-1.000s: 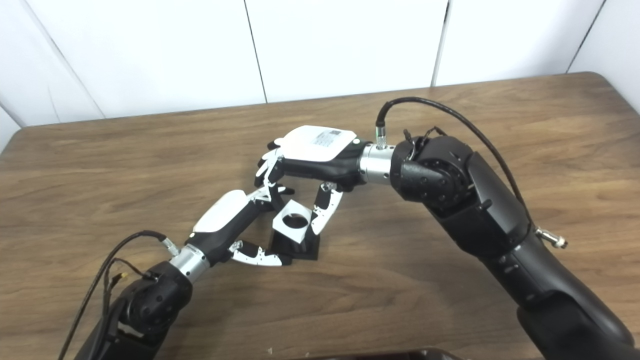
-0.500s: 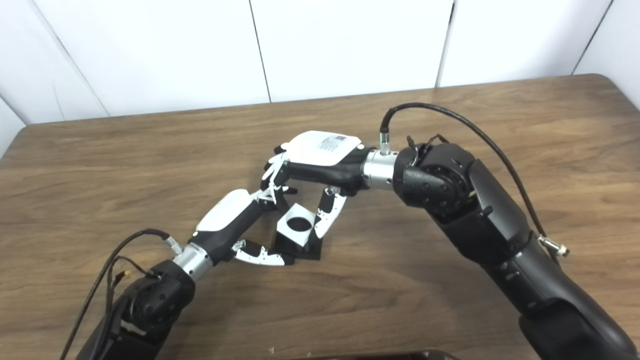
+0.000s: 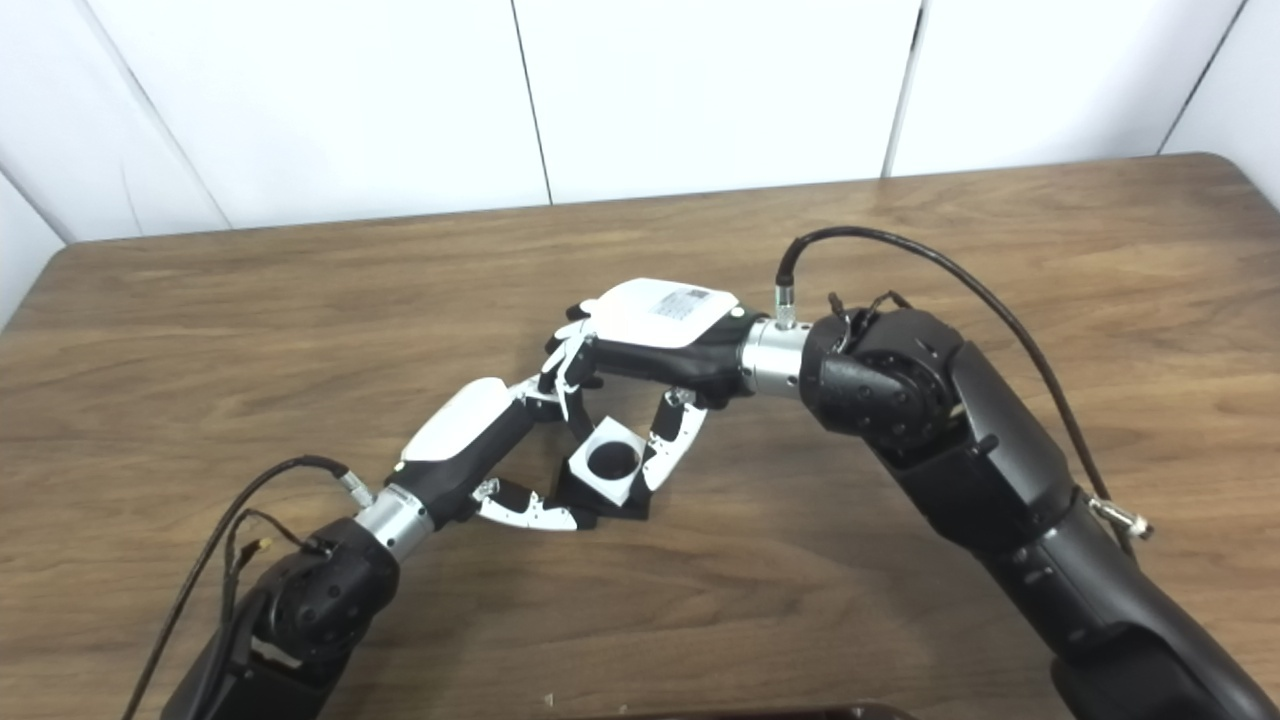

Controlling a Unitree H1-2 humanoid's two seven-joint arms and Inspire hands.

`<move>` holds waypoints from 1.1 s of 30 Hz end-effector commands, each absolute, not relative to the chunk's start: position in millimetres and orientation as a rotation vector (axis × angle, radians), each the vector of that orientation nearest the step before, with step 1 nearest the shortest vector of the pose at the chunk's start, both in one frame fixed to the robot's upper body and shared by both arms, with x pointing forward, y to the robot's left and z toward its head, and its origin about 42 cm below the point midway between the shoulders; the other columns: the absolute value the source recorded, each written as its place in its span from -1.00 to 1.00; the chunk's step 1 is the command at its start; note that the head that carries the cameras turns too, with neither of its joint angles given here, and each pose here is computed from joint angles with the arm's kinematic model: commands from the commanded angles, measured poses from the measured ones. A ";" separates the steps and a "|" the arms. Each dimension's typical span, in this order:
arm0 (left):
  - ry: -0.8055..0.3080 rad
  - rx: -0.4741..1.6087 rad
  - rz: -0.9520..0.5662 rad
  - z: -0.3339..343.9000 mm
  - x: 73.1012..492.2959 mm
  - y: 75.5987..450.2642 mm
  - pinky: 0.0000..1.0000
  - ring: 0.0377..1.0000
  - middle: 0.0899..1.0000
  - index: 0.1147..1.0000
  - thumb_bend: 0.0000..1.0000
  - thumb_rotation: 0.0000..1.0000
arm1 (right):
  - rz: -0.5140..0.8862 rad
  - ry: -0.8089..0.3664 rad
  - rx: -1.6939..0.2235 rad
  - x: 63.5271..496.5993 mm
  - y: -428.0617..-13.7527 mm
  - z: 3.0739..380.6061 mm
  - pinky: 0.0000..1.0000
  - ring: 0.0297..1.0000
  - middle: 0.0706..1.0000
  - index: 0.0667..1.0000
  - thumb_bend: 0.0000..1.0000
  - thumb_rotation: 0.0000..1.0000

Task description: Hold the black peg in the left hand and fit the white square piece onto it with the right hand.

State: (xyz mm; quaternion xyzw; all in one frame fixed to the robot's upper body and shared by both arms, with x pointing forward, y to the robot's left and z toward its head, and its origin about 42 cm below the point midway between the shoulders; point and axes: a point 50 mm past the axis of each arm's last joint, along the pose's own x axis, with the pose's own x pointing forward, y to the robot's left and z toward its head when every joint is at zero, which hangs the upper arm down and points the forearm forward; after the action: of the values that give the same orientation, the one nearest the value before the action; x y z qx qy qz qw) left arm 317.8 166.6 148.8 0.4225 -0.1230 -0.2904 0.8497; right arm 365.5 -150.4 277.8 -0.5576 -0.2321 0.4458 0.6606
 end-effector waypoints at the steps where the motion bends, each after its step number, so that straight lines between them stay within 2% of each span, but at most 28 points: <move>1: -0.245 0.929 -0.639 145.6 313.9 165.6 0.84 0.92 0.80 -0.14 0.03 -0.83 | 0.974 -0.601 -1.288 367.9 -151.5 296.5 0.98 0.82 0.59 -0.11 0.04 -0.72; 18: -0.248 0.918 -0.643 144.7 310.6 163.8 0.82 0.90 0.80 -0.14 0.04 -0.83 | 0.962 -0.586 -1.276 369.9 -150.8 295.4 0.96 0.81 0.59 -0.11 0.04 -0.72; 33: -0.245 0.914 -0.648 145.7 309.0 161.8 0.85 0.91 0.81 -0.14 0.04 -0.83 | 0.936 -0.575 -1.236 375.5 -148.2 269.2 0.88 0.76 0.55 -0.11 0.04 -0.72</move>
State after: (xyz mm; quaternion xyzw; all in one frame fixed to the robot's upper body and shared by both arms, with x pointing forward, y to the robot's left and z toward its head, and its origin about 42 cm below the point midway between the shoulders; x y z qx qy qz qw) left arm 312.7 163.9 148.8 0.4180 -0.1223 -0.2904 0.8520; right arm 371.1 -153.4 253.1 -0.5470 -0.2197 0.4322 0.6825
